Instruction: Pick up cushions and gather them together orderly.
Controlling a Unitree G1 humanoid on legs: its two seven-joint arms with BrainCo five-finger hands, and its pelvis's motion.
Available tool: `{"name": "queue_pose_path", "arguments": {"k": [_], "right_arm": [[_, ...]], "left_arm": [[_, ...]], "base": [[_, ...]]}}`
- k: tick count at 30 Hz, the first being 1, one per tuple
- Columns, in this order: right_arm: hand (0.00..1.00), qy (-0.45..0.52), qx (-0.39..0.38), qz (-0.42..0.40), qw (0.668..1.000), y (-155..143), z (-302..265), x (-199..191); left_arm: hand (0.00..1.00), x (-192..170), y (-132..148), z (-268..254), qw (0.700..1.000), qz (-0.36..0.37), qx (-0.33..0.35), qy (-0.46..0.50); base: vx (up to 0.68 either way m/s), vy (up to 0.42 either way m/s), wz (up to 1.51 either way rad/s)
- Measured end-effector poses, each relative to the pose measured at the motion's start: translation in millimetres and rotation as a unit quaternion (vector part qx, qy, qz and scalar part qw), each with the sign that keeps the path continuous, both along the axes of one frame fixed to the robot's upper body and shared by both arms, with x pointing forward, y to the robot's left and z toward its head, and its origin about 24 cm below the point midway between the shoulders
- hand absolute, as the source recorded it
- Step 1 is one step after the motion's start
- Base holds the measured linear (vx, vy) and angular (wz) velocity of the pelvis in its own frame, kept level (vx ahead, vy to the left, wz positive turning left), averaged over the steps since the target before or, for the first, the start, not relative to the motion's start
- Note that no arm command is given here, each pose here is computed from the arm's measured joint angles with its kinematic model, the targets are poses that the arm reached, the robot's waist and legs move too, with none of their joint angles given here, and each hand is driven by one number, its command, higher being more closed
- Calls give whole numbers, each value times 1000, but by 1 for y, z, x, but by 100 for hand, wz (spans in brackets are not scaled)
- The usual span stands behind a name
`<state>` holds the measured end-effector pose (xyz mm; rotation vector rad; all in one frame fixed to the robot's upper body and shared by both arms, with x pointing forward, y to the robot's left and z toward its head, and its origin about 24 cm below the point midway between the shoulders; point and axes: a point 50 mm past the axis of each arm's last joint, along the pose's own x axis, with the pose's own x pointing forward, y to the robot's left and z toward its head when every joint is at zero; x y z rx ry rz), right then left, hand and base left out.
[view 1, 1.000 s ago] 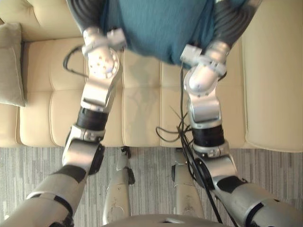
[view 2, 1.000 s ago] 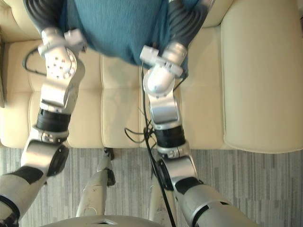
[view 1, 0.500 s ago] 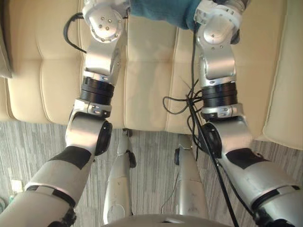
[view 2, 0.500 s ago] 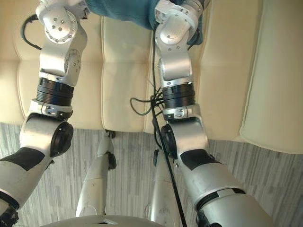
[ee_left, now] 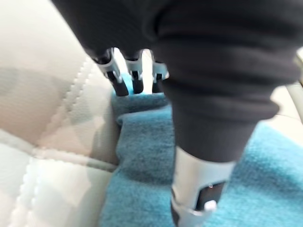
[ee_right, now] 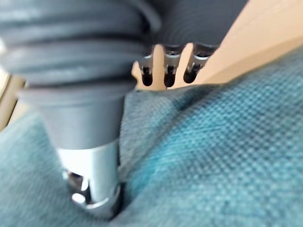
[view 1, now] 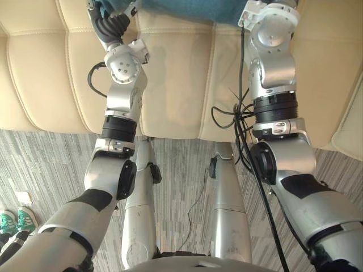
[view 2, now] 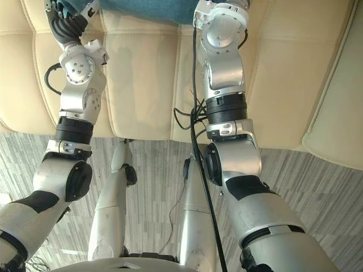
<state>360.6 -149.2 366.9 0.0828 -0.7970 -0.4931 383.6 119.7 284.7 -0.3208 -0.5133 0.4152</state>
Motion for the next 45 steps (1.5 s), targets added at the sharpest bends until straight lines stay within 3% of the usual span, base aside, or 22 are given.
{"name": "queue_pose_path", "arguments": {"k": [9, 15, 20, 25, 29, 34, 38, 41, 44, 45], "right_arm": [[0, 47, 25, -6, 999, -15, -38, 9], [0, 34, 74, -5, 997, -38, -59, -3], [0, 21, 75, 2, 997, -45, -61, -7], [0, 22, 71, -13, 997, -62, -83, -22], [0, 44, 57, -36, 997, -81, -123, -46], [0, 137, 51, -23, 989, -91, -196, -71], [0, 263, 80, 13, 961, -84, -276, -101], [0, 375, 117, 34, 919, -72, -340, -126], [0, 501, 161, 70, 848, -53, -409, -157], [0, 513, 167, 71, 839, -51, -415, -160]], "left_arm": [[0, 0, 19, -21, 999, 6, -39, 13], [0, -11, 57, -36, 997, 43, -66, 11], [0, -27, 102, -23, 993, 104, -56, -30], [0, -40, 116, -34, 993, 109, -29, -37], [0, -67, 122, -73, 994, 105, -17, -26], [0, -106, 131, -166, 990, 99, -22, 98], [0, -150, 117, -249, 968, 60, -53, 237], [0, -178, 107, -302, 935, 45, -92, 339], [0, -204, 96, -349, 889, 17, -105, 446], [0, -207, 95, -354, 883, 13, -101, 458]], "base": [[-29, -103, -8], [-38, -107, -7], [-17, -101, -12], [-8, -101, -1], [16, -100, 25], [46, -109, 20], [110, 4, -5], [180, 43, -17], [151, 40, -19], [117, 46, -19]]}}
